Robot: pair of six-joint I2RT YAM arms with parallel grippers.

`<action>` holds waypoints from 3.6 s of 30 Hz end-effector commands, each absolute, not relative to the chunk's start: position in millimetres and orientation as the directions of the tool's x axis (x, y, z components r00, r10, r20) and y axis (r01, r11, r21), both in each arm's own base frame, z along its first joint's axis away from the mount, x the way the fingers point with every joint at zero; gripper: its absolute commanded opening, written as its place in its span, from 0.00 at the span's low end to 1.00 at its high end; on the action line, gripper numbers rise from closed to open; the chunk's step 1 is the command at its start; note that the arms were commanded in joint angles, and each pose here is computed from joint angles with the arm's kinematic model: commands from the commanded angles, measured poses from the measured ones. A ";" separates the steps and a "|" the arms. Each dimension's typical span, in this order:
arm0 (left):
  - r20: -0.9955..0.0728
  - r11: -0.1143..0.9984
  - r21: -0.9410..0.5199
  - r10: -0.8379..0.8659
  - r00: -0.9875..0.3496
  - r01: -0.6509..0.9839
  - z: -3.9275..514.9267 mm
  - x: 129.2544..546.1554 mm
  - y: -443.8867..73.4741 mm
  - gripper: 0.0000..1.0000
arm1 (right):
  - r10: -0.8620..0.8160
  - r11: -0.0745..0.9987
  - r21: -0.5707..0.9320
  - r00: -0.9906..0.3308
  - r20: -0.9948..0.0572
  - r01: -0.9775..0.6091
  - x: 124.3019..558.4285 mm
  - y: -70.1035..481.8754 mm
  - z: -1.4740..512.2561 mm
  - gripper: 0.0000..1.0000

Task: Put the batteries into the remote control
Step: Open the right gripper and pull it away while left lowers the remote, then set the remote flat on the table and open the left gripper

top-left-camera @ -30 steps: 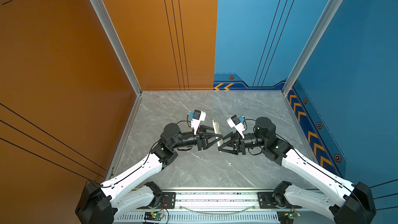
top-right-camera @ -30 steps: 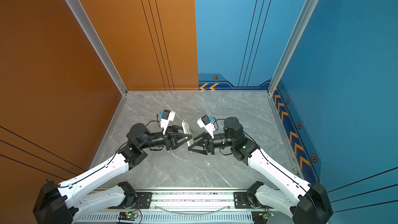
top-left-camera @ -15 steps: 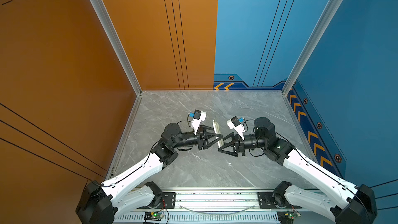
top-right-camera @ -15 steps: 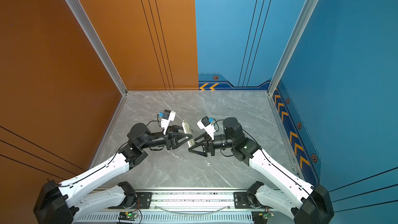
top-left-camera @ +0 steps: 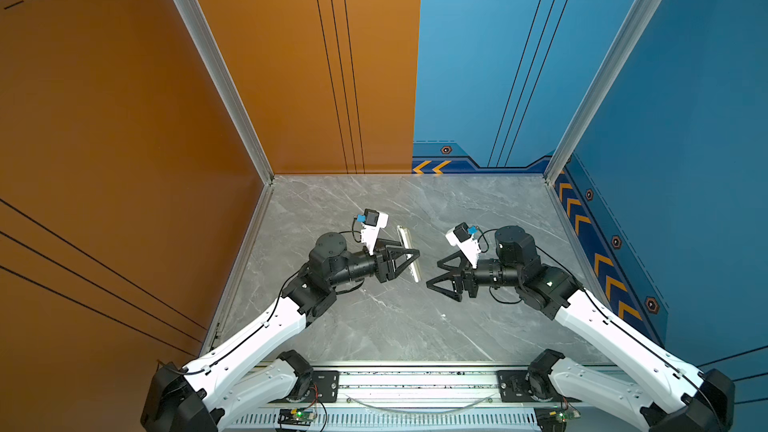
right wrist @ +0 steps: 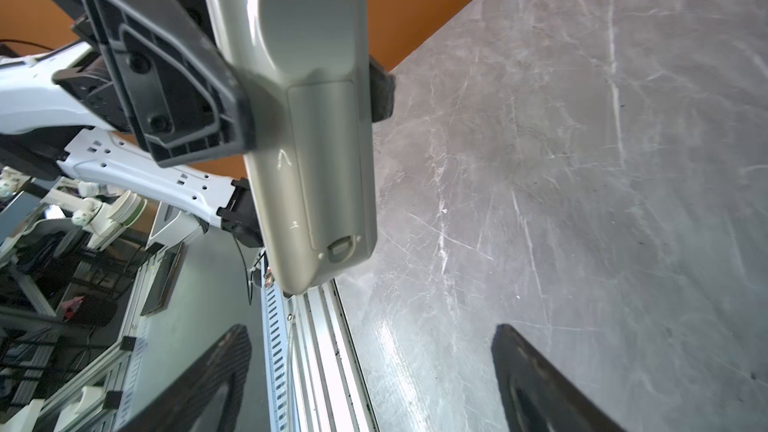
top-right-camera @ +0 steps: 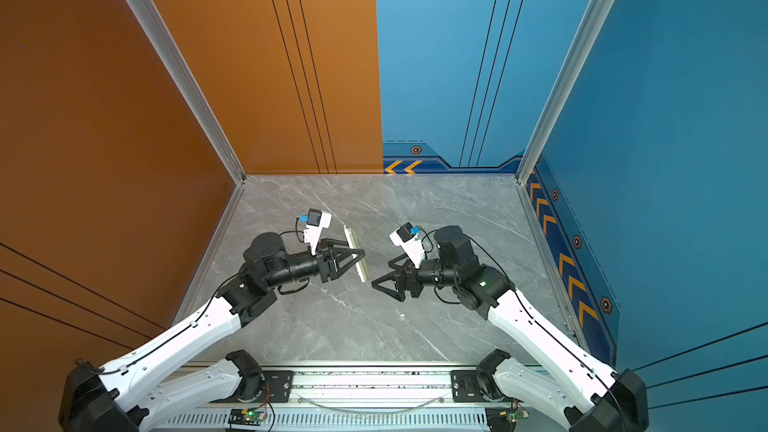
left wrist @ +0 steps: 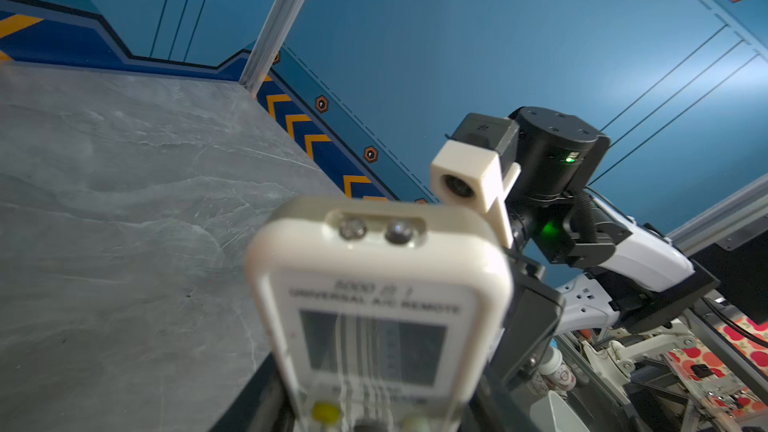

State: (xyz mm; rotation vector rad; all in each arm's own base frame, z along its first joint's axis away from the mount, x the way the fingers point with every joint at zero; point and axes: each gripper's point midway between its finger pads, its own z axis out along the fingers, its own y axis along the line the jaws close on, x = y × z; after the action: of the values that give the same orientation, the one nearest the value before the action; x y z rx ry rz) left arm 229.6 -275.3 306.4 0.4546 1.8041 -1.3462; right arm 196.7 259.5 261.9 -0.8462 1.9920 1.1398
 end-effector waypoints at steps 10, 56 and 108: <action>-0.689 0.723 -0.528 -0.058 -0.723 0.445 253.5 258.5 -239.3 0.08 | -0.202 0.810 0.143 -0.499 -0.843 -0.568 251.6 185.8 248.3 0.96; -0.343 0.990 -0.068 0.094 -0.935 0.124 95.5 256.9 -255.7 0.04 | -0.239 0.891 0.072 -0.598 -0.765 -0.448 284.0 176.2 179.3 1.00; -0.186 0.998 -0.047 0.033 -0.982 0.042 1.5 246.8 -244.4 0.08 | -0.224 0.868 0.114 -0.587 -0.778 -0.483 285.4 185.8 180.7 1.00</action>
State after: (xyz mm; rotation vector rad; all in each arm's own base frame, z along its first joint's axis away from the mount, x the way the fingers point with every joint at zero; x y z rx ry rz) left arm 256.9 -256.0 22.4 0.0775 2.8887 -0.1262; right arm 283.7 183.7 182.1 -0.5213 2.2105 0.3784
